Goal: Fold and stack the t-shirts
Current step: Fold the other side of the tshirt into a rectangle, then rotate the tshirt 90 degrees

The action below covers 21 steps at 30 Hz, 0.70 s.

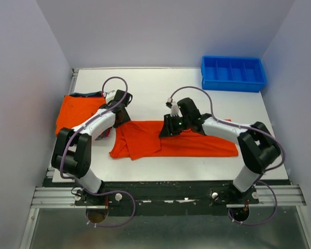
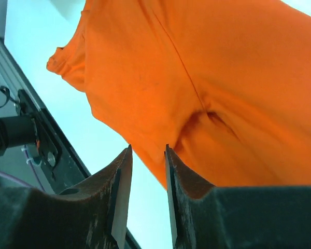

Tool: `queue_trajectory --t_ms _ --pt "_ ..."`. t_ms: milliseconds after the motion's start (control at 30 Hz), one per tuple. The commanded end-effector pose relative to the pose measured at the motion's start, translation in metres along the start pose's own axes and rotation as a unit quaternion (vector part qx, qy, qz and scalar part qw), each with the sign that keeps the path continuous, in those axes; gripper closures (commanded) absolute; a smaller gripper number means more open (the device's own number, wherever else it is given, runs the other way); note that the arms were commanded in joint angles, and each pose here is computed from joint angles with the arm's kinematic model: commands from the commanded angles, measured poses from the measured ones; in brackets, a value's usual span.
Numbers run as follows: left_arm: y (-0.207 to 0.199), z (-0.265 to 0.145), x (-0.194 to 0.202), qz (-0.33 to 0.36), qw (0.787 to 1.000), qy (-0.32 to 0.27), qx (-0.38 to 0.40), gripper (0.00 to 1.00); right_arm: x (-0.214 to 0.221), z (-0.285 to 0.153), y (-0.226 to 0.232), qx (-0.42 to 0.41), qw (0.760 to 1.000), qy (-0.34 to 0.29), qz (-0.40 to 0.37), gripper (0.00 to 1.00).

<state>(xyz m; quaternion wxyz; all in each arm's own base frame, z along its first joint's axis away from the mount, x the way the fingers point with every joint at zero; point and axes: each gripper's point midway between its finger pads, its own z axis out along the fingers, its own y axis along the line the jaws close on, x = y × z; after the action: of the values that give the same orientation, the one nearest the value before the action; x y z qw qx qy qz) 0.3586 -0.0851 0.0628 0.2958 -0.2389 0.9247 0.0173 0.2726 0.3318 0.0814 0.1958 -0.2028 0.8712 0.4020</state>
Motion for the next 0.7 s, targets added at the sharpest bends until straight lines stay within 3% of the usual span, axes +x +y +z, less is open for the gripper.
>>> queue_trajectory --t_ms 0,33,67,100,133,167,367,500,667 --pt "-0.009 -0.04 -0.008 0.02 0.999 -0.038 0.01 0.49 0.007 -0.045 -0.038 0.141 0.988 -0.06 0.014 0.73" --pt "-0.011 -0.044 -0.002 0.023 0.999 -0.037 0.015 0.53 0.015 -0.054 -0.047 0.171 0.983 -0.064 0.026 0.97" --pt "-0.014 -0.048 0.003 0.023 0.999 -0.037 0.024 0.58 0.023 -0.065 -0.057 0.207 0.975 -0.071 0.045 0.99" --pt "-0.018 -0.049 0.01 0.027 0.999 -0.034 0.033 0.72 0.031 -0.077 -0.068 0.244 0.965 -0.077 0.063 0.99" --pt "-0.022 -0.05 0.016 0.028 0.998 -0.032 0.042 0.96 0.04 -0.089 -0.078 0.278 0.954 -0.083 0.078 0.99" --pt "-0.024 -0.05 0.018 0.025 0.998 -0.032 0.045 1.0 0.048 -0.102 -0.088 0.314 0.94 -0.094 0.097 0.99" --pt "-0.033 -0.029 0.04 0.016 0.999 -0.005 0.047 1.0 0.089 -0.168 -0.12 0.455 0.86 -0.135 0.186 0.99" --pt "-0.037 -0.007 0.051 0.017 0.999 0.011 0.034 1.0 0.111 -0.17 -0.129 0.466 0.85 -0.129 0.211 0.99" --pt "-0.038 0.013 0.061 0.013 0.999 0.027 0.013 1.0 0.124 -0.158 -0.136 0.484 0.843 -0.074 0.222 0.99"
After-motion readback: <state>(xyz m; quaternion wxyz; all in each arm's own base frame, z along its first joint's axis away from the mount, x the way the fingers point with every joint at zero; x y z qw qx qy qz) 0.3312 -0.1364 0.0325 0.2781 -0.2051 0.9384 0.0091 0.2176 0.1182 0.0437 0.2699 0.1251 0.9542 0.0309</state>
